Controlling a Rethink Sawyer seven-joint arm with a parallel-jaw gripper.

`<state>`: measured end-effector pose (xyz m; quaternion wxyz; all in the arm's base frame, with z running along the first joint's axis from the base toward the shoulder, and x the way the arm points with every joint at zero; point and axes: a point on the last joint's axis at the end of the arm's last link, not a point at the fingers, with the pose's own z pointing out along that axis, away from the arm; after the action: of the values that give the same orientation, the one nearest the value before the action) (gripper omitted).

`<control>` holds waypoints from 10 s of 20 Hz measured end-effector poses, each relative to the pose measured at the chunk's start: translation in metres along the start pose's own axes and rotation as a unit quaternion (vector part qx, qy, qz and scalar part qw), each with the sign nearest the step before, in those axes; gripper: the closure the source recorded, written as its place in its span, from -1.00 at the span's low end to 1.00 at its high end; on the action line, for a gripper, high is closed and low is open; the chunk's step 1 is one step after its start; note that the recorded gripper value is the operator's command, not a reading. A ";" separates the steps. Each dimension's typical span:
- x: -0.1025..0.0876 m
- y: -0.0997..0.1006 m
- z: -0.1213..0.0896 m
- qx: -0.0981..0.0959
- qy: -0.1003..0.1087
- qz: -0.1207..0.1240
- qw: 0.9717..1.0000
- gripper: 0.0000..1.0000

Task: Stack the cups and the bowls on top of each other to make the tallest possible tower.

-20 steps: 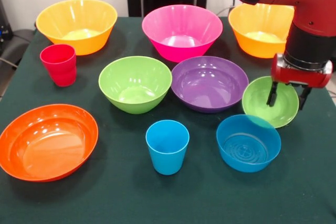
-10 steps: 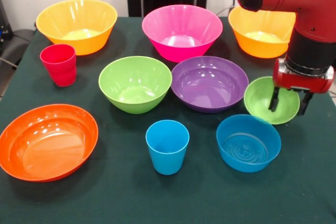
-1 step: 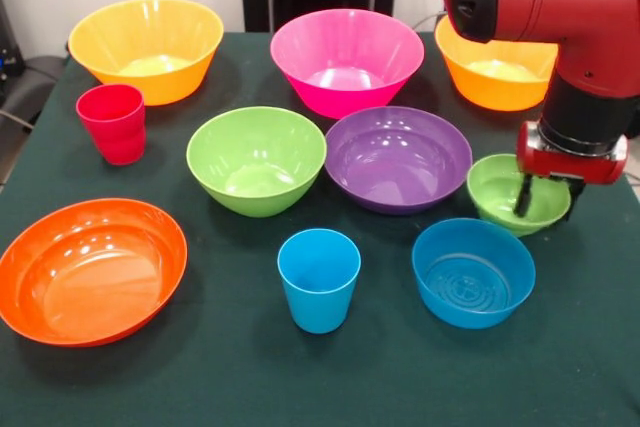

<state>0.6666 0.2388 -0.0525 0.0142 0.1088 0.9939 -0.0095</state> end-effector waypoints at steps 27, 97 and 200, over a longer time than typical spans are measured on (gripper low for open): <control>0.001 0.004 -0.032 0.002 0.046 0.000 0.999 1.00; -0.185 0.092 -0.163 0.091 0.091 -0.024 0.991 1.00; -0.208 -0.192 -0.146 0.193 -0.017 -0.219 0.956 1.00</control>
<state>0.8239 0.0097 0.1025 0.0079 -0.1109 0.9722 -0.2060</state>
